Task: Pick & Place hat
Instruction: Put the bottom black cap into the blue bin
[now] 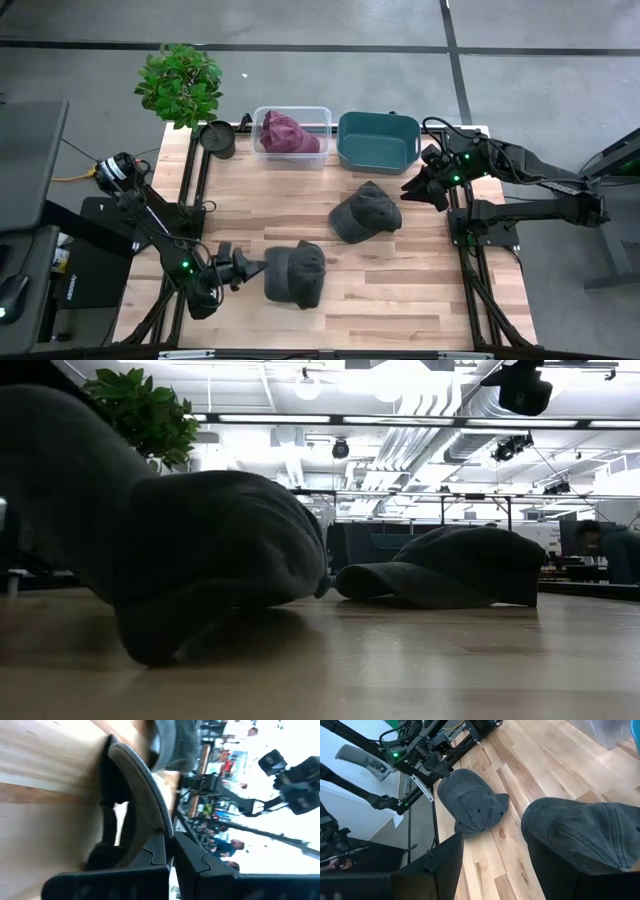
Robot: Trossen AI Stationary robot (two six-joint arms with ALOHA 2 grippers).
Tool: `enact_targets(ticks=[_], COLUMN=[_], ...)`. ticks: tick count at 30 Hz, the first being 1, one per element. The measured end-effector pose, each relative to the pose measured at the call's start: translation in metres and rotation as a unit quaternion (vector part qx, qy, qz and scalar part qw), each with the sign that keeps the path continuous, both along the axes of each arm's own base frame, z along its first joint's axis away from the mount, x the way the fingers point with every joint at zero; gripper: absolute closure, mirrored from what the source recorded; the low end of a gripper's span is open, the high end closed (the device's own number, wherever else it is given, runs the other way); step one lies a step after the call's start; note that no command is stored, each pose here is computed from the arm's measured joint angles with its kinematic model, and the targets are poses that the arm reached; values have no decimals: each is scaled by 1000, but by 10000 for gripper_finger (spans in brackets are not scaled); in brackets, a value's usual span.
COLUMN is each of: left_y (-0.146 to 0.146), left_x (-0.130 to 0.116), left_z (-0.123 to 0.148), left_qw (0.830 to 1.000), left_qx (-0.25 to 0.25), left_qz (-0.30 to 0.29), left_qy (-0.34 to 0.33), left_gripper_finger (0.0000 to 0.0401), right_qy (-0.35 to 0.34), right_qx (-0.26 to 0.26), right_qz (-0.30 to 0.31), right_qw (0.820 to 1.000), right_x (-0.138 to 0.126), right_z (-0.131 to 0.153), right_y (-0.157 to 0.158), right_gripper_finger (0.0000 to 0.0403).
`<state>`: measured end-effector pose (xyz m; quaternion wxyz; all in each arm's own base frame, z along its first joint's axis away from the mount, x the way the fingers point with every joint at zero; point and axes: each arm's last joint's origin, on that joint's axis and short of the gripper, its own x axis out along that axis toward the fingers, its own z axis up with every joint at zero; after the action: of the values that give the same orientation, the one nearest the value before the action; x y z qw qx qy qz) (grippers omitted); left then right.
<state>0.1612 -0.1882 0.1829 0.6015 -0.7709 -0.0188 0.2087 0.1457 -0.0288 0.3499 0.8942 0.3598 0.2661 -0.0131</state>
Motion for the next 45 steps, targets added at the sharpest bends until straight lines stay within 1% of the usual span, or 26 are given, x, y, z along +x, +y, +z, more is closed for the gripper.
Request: enact_targets(ticks=[5, 9, 16, 23, 28, 34, 40, 45], left_y=[5, 9, 19, 35, 51, 72, 92, 105], left_x=[12, 25, 46, 51, 50, 53, 60, 65], left_z=[5, 10, 21, 44, 69, 106, 148, 182], left_qw=[1000, 1000, 999, 996, 991, 982, 969, 956], left_qx=[0, 8, 33, 74, 115, 167, 225, 267], left_qz=[9, -6, -21, -20, -4, 14, 21, 21], left_qy=[-9, -6, -22, -46, -63, -81, -101, -120], left_gripper_finger=[401, 401, 401, 401, 401, 401, 401, 401], right_qy=[-1, -1, -1, 30, 24, -31, -57, -84], right_qx=[-7, -9, -14, -16, -9, -12, -17, -18], right_qz=[1, 1, 2, -40, -51, -56, -59, -50], right_qw=[1000, 1000, 1000, 999, 998, 998, 996, 995], right_x=[0, 0, 0, -2, -1, 4, 9, 20], right_z=[0, 0, 0, -4, -3, 6, 10, 14], right_y=[0, 0, 0, -2, -3, -4, -6, -8], right_gripper_finger=[187, 187, 187, 187, 187, 187, 187, 187])
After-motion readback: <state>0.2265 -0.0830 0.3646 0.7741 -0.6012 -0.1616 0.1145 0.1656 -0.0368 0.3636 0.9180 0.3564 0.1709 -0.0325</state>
